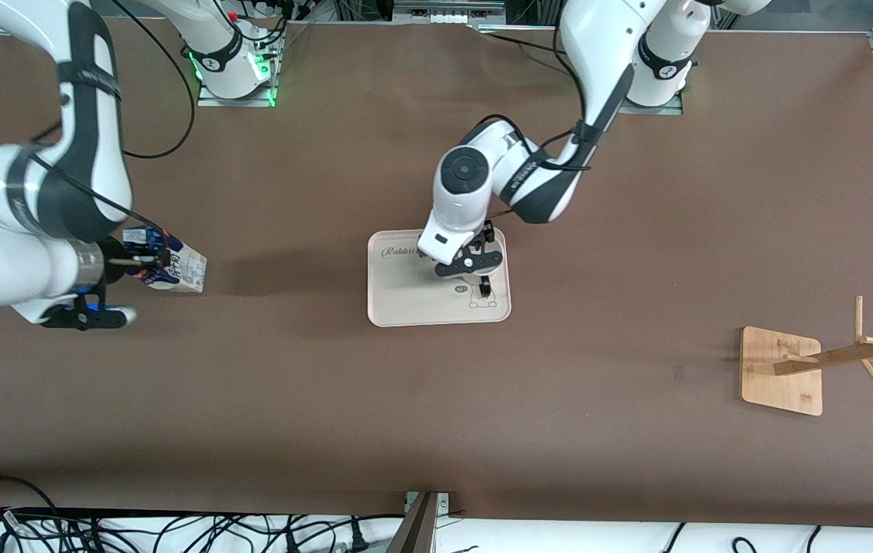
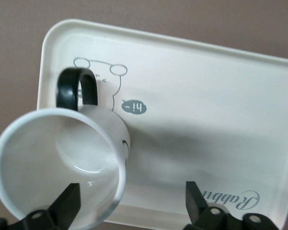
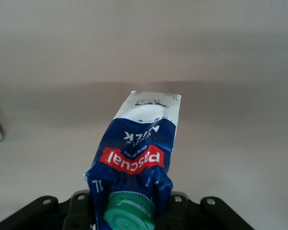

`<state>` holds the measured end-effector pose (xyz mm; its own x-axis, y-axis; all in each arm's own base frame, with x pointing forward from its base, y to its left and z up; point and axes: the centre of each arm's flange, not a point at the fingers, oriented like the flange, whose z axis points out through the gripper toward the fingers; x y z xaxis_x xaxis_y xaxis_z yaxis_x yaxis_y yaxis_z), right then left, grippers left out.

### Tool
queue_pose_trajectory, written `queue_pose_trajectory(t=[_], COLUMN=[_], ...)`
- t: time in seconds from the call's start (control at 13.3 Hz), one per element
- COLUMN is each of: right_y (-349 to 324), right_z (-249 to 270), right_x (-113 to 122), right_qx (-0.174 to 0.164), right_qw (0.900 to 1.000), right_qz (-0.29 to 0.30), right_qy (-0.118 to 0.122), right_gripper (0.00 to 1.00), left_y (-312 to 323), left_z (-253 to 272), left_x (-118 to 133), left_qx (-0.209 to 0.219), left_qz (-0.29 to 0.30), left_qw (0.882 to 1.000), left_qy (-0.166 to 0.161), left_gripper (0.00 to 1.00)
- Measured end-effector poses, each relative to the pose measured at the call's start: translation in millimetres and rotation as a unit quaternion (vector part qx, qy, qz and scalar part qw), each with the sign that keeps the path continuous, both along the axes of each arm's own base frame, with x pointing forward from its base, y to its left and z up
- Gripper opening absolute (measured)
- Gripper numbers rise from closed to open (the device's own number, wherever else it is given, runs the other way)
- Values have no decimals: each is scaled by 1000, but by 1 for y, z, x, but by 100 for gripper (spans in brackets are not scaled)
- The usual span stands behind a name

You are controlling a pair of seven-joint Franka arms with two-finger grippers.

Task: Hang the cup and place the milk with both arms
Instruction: 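Lower the carton onto the table while the left gripper grasps the mug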

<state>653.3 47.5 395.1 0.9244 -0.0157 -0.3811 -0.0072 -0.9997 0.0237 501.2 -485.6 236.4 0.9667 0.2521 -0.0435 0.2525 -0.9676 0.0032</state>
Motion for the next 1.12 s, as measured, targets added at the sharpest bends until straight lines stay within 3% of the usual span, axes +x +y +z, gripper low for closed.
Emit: queue_pose_trajectory(t=[0.3,0.6,0.82,1.12], right_y=[-10,-15,-16,-17], right_z=[-53,-70,-72,-72], right_x=[-4,-9,-7,-6], right_qx=[-6,-5,-6,-5], right_qw=[1000,1000,1000,1000], right_qz=[-1,1,2,1], right_qy=[2,3,-8,-12], right_gripper=[41,41,44,80], left_y=[5,5,8,53], left_z=[-5,-3,12,104], left_x=[5,8,20,61], left_qx=[17,16,23,25], left_qz=[-7,-6,-17,-6], left_qw=[1000,1000,999,997], left_qy=[-13,-17,-43,-78], left_gripper=[45,6,7,7])
